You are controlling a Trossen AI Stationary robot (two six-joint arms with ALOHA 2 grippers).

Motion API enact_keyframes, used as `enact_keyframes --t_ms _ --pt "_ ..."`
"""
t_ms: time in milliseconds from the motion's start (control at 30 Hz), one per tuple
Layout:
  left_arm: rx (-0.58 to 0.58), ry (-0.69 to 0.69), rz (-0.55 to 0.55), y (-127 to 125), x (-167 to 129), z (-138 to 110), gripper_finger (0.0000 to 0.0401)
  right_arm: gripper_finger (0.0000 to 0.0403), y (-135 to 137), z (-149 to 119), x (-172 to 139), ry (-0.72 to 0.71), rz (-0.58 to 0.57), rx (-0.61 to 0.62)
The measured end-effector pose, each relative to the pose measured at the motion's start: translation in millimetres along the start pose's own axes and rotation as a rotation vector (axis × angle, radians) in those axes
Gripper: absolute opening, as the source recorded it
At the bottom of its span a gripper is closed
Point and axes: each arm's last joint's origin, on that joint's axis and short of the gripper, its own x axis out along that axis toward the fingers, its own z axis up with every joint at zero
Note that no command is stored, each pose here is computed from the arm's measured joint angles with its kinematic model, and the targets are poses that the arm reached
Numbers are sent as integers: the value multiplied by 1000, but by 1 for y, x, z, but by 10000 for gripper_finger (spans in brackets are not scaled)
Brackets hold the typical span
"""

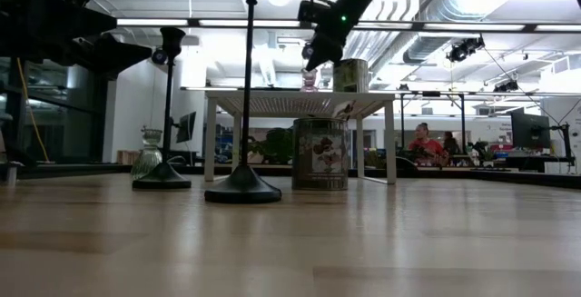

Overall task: Pick & Place candle stick holders
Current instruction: Put the pink glass candle holder on the shelf aligned with the other glass candle holder

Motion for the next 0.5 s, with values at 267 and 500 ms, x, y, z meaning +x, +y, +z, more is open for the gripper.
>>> enact_keyframes --t_ms 267,500 --pt "0 0 0 0 0 0 372 3 -3 -1 1 -2 -10 8" --pt "0 0 0 0 0 0 372 3 -4 1 1 -17 -23 14"
